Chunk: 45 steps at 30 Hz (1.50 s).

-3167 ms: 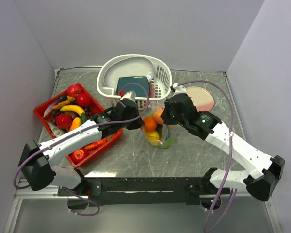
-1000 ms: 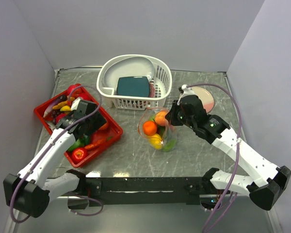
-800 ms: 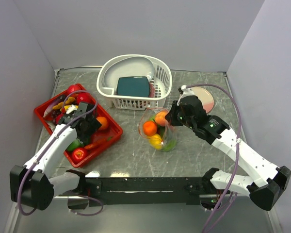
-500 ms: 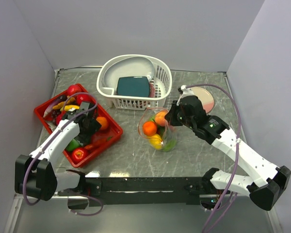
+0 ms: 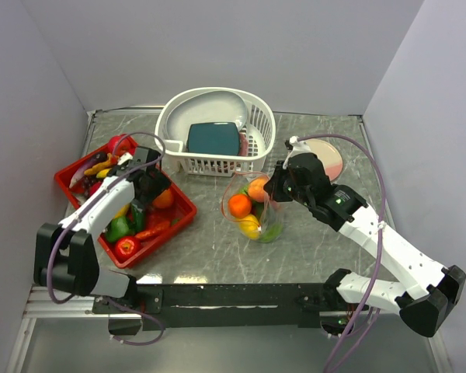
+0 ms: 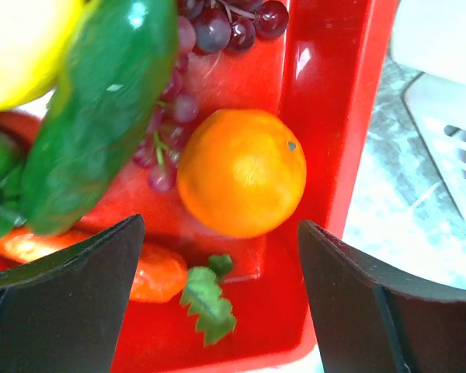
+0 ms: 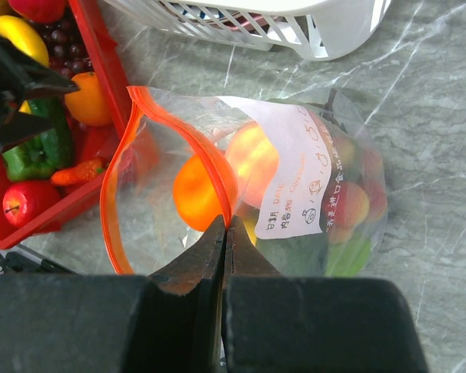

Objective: Place the food in the zip-top bag and seal the zipper

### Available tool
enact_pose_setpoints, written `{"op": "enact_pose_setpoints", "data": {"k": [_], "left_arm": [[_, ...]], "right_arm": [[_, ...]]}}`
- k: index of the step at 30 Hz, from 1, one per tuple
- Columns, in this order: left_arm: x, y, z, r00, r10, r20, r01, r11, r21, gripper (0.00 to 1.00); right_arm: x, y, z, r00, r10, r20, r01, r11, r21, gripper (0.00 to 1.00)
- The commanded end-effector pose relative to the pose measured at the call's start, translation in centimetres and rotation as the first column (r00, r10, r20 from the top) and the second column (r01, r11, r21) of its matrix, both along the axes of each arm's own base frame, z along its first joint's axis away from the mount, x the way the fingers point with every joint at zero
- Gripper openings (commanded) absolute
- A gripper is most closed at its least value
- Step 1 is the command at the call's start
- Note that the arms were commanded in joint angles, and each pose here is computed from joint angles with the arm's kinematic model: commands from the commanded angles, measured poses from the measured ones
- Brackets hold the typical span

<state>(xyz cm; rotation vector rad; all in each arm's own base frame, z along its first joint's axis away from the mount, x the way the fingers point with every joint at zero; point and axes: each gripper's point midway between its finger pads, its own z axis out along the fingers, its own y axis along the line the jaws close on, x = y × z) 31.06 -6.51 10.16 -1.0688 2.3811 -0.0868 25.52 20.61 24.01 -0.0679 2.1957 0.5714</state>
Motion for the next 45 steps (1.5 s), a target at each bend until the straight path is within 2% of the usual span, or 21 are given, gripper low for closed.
{"op": "enact_pose_setpoints", "data": {"k": [1, 4, 7, 10, 12, 13, 14, 17, 21, 23, 28, 34, 38, 45], "left_arm": [[2.4, -0.4, -0.1, 0.999, -0.024, 0.033, 0.023, 1.000, 0.014, 0.85], [2.8, -0.3, -1.5, 1.000, -0.019, 0.020, 0.019, 1.000, 0.023, 0.85], [3.2, -0.8, -2.4, 0.999, -0.043, 0.018, 0.042, 0.999, 0.017, 0.79], [3.1, -0.9, -3.0, 0.998, -0.063, 0.015, 0.063, 0.998, 0.014, 0.69], [2.9, -0.8, -3.0, 0.997, -0.072, 0.014, 0.072, 0.997, 0.016, 0.58], [2.8, -0.8, -2.5, 0.997, -0.079, 0.024, 0.078, 0.997, 0.018, 0.54], [2.6, -0.7, -2.1, 0.996, -0.082, 0.025, 0.082, 0.996, 0.024, 0.45], [2.1, -0.3, 0.2, 0.993, -0.105, 0.054, 0.102, 0.994, 0.047, 0.34], [1.2, -0.5, 4.1, 0.976, -0.177, 0.124, 0.170, 0.984, 0.061, 0.27], [0.9, -1.1, 6.8, 0.955, -0.224, 0.196, 0.217, 0.974, 0.059, 0.20], [-0.5, -5.7, 14.8, 0.840, -0.390, 0.378, 0.396, 0.916, 0.065, 0.16], [-3.3, -13.7, 20.7, 0.689, -0.520, 0.504, 0.592, 0.805, 0.021, 0.13], [-5.5, -18.0, 22.5, 0.603, -0.554, 0.574, 0.690, 0.723, -0.026, 0.14], [-7.0, -24.4, 20.5, 0.518, -0.619, 0.590, 0.793, 0.607, -0.060, 0.14]], "right_arm": [[0.6, 0.4, 1.5, 0.998, 0.002, 0.057, -0.004, 1.000, 0.026, 0.01], [0.6, 0.4, 1.3, 0.999, 0.005, 0.052, -0.006, 1.000, 0.024, 0.01], [0.6, 0.4, 1.3, 0.999, 0.004, 0.051, -0.006, 1.000, 0.029, 0.01], [0.5, 0.5, 1.4, 0.999, 0.008, 0.050, -0.010, 0.999, 0.030, 0.01], [0.6, 0.6, 1.5, 0.999, 0.014, 0.051, -0.016, 0.999, 0.034, 0.01], [0.6, 0.7, 1.5, 0.999, 0.016, 0.049, -0.018, 0.999, 0.036, 0.01], [0.6, 0.7, 1.5, 0.999, 0.015, 0.048, -0.017, 0.999, 0.036, 0.01], [0.5, 0.7, 1.4, 0.999, 0.016, 0.042, -0.018, 0.999, 0.034, 0.01], [0.5, 0.6, 1.4, 0.999, 0.009, 0.044, -0.011, 0.999, 0.035, 0.01], [0.5, 0.6, 1.5, 0.999, 0.008, 0.045, -0.010, 0.999, 0.033, 0.01], [0.6, 0.3, 1.7, 0.999, -0.011, 0.043, 0.010, 0.999, 0.032, 0.01], [0.7, 0.2, 1.6, 0.999, -0.029, 0.032, 0.028, 0.999, 0.035, 0.01], [0.9, -0.2, 1.6, 0.998, -0.059, 0.028, 0.059, 0.998, 0.029, 0.01], [0.9, -0.1, 2.0, 0.997, -0.069, 0.019, 0.068, 0.997, 0.041, 0.01]]}}
